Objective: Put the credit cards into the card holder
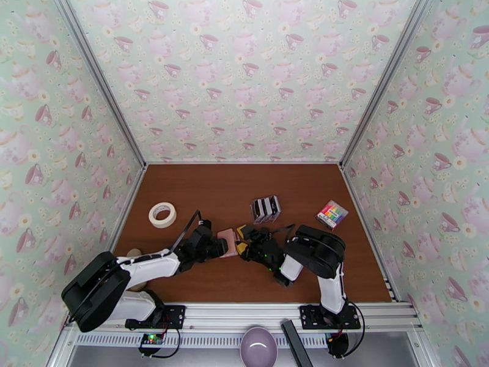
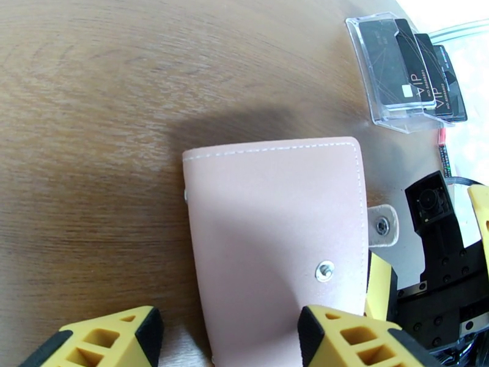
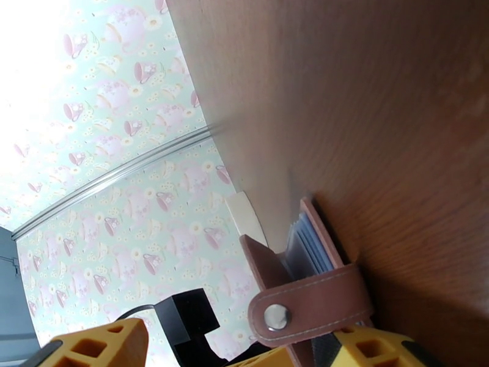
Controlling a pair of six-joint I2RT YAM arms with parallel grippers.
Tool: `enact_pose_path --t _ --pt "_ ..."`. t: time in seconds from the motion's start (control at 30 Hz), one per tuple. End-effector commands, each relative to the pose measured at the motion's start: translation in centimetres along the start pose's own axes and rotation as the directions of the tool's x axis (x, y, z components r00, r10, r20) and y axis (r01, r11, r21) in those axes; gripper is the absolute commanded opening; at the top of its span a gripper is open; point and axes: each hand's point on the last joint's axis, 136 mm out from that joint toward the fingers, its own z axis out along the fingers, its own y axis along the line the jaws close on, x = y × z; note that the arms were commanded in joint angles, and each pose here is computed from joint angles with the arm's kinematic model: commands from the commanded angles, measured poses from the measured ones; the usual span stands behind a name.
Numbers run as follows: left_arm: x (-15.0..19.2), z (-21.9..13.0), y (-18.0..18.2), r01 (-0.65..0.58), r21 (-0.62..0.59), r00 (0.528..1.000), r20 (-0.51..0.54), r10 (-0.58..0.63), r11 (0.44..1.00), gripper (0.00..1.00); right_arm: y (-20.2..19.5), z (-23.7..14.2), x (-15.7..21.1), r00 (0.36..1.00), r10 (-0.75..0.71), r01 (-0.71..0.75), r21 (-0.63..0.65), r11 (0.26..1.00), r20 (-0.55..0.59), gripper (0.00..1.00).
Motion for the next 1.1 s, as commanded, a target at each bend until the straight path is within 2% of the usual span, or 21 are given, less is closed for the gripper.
enact_pose_path --t 0.0,0.13,0.3,0.5,0.6,0.73,0.87,0.97,1.07 --pt "2.5 1.4 3.7 -0.02 -0.159 0.993 -0.122 0.001 0.987 0.62 0.2 0.1 0.6 0.999 -0.031 0.031 0.011 0.999 -0.02 0.75" --pt "3.0 2.7 3.6 -0.042 -0.175 0.984 -0.178 0.01 0.984 0.58 0.9 -0.6 1.6 0.99 -0.129 0.133 0.067 0.989 -0.061 0.76" --pt "3.2 3.5 3.3 -0.036 -0.154 0.982 -0.189 0.006 0.987 0.45 2.5 -2.4 2.2 0.954 -0.284 0.296 0.149 0.944 -0.096 0.77" --pt "2.6 3.8 2.1 -0.053 -0.112 0.983 -0.181 0.032 0.992 0.41 5.0 -5.3 0.1 0.819 -0.561 0.569 0.307 0.763 -0.122 0.78" --pt "2.1 4.3 1.4 -0.062 -0.096 0.983 -0.18 0.044 0.993 0.39 5.2 -5.7 -1.6 0.787 -0.594 0.613 0.322 0.721 -0.168 0.76" --pt "1.6 5.5 0.2 -0.055 -0.048 0.983 -0.175 0.046 0.997 0.38 4.1 -4.4 -1.6 0.749 -0.595 0.662 0.312 0.681 -0.29 0.74" --pt "0.8 6.4 -0.5 -0.071 -0.023 0.982 -0.175 0.066 0.997 0.39 3.1 -3.2 -2.0 0.746 -0.584 0.664 0.292 0.688 -0.321 0.65" --pt "0.1 6.8 -0.8 -0.107 -0.014 0.978 -0.18 0.103 0.994 0.42 2.9 -2.6 -2.6 0.77 -0.558 0.634 0.27 0.725 -0.311 0.51" --pt "-0.9 7.1 -1.4 -0.138 0.009 0.973 -0.183 0.138 0.99 0.43 3.0 -2.2 -3.2 0.786 -0.539 0.611 0.249 0.751 -0.304 0.43"
